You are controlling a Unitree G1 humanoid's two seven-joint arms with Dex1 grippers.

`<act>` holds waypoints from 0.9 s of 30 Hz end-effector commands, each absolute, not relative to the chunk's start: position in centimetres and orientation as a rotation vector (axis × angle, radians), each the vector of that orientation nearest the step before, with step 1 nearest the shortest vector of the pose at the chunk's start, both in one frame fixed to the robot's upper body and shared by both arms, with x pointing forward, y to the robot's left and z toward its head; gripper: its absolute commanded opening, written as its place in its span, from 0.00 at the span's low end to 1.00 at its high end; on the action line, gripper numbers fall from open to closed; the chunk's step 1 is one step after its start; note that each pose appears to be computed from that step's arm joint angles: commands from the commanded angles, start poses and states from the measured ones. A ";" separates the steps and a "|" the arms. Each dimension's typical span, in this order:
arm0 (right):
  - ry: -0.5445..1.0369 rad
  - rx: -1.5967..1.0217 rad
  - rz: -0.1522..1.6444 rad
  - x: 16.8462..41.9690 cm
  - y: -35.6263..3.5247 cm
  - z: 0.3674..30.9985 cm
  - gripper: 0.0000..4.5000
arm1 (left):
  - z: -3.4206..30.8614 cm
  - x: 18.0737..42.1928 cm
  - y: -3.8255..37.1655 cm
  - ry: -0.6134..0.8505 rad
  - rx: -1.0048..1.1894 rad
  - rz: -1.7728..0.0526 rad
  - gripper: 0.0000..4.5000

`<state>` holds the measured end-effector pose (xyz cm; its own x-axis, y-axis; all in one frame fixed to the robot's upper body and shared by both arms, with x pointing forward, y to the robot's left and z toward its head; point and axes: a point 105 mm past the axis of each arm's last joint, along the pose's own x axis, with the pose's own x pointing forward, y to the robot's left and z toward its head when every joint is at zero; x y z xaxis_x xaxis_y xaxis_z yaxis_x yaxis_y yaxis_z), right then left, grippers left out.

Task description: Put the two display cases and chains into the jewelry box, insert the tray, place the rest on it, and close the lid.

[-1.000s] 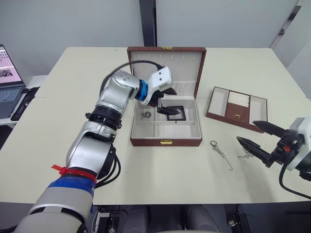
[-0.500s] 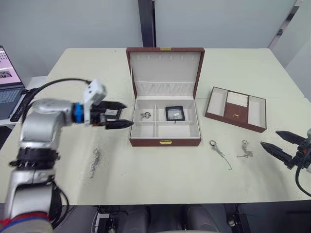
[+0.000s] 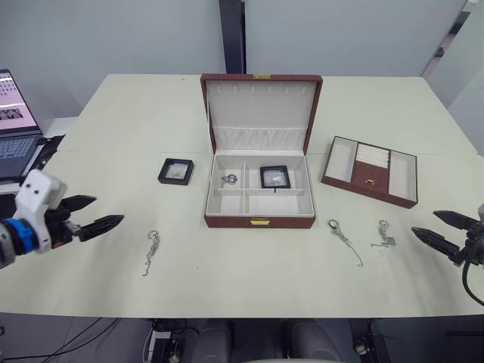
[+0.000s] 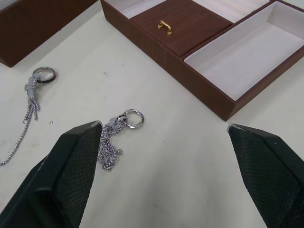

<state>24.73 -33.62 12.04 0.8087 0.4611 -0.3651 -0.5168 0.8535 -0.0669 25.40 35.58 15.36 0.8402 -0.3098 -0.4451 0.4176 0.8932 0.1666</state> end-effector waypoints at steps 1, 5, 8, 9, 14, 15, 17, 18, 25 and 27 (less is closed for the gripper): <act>0.326 -0.218 0.527 25.2 -33.9 13.0 1.00 | 16.5 24.8 37.2 0.375 0.306 -0.312 1.00; 0.325 -0.225 0.536 25.4 -33.7 13.2 1.00 | 16.1 24.3 37.8 0.377 0.302 -0.288 1.00; 0.322 -0.227 0.536 25.5 -33.7 13.2 1.00 | 15.9 24.2 37.7 0.380 0.298 -0.291 1.00; 0.323 -0.228 0.537 25.5 -33.7 13.2 1.00 | 15.8 24.2 37.6 0.382 0.298 -0.292 1.00; 0.323 -0.230 0.536 25.5 -33.8 13.2 1.00 | 15.6 24.1 37.5 0.391 0.299 -0.297 1.00; 0.322 -0.230 0.535 25.5 -33.9 13.2 1.00 | 15.6 24.2 37.4 0.389 0.300 -0.297 1.00; 0.321 -0.229 0.535 25.6 -33.9 13.2 1.00 | 15.7 24.2 37.3 0.386 0.300 -0.299 1.00; 0.318 -0.229 0.535 25.6 -33.9 13.3 1.00 | 15.7 24.3 37.3 0.380 0.300 -0.298 1.00; 0.268 -0.207 0.621 25.9 -32.0 14.6 1.00 | 16.8 25.0 35.3 0.209 0.217 -0.279 1.00; 0.245 -0.211 0.693 26.0 -30.2 15.4 1.00 | 16.9 24.9 34.4 0.167 0.226 -0.274 1.00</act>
